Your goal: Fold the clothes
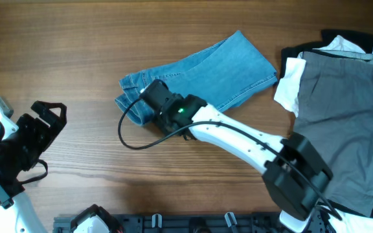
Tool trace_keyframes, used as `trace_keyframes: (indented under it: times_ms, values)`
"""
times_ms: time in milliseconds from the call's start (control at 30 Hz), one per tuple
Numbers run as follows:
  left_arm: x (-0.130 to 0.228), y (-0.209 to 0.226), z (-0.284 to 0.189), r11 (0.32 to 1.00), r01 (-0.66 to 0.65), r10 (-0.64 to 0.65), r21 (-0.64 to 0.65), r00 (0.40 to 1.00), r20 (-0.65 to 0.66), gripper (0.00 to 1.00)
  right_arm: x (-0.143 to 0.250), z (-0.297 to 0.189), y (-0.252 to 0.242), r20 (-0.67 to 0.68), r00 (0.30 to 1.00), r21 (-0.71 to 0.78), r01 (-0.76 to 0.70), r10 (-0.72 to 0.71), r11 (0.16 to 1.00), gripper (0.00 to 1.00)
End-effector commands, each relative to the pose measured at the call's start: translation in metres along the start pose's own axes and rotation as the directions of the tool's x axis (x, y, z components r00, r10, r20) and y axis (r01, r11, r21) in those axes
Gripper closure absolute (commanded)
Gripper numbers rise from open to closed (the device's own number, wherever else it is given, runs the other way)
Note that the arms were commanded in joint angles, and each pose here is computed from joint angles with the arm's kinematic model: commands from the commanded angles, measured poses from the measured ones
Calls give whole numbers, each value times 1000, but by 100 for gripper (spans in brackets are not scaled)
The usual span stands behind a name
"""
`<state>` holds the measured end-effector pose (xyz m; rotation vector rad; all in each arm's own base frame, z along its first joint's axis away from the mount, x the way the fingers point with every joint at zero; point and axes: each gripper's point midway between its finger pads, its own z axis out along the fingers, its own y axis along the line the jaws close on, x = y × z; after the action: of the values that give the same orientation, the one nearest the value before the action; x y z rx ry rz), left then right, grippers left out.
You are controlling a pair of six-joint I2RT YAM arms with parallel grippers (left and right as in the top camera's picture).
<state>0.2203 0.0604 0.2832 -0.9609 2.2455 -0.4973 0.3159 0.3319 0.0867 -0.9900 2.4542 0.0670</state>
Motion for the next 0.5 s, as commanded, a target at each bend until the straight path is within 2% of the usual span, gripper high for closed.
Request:
trace_keyframes:
  times_ms: [0, 167, 300, 367, 467]
  values:
    - [-1, -3, -2, 1000, -30, 30, 4, 1000, 8, 0, -49, -63, -49, 216, 970, 61, -128, 113, 990, 96]
    - [-2, -3, -2, 1000, -30, 30, 4, 1000, 8, 0, -83, -123, -86, 411, 893, 42, -220, 184, 975, 95]
    - [-1, -3, -2, 1000, -30, 30, 4, 1000, 8, 0, -109, -162, -69, 529, 825, -115, -165, 201, 980, 96]
    - [-1, -3, -2, 1000, -30, 30, 4, 1000, 8, 0, -107, -158, -55, 507, 837, -179, -130, 204, 975, 96]
    - [-1, -3, -2, 1000, -30, 30, 4, 1000, 8, 0, -84, -130, -41, 387, 896, -219, -138, 216, 966, 96]
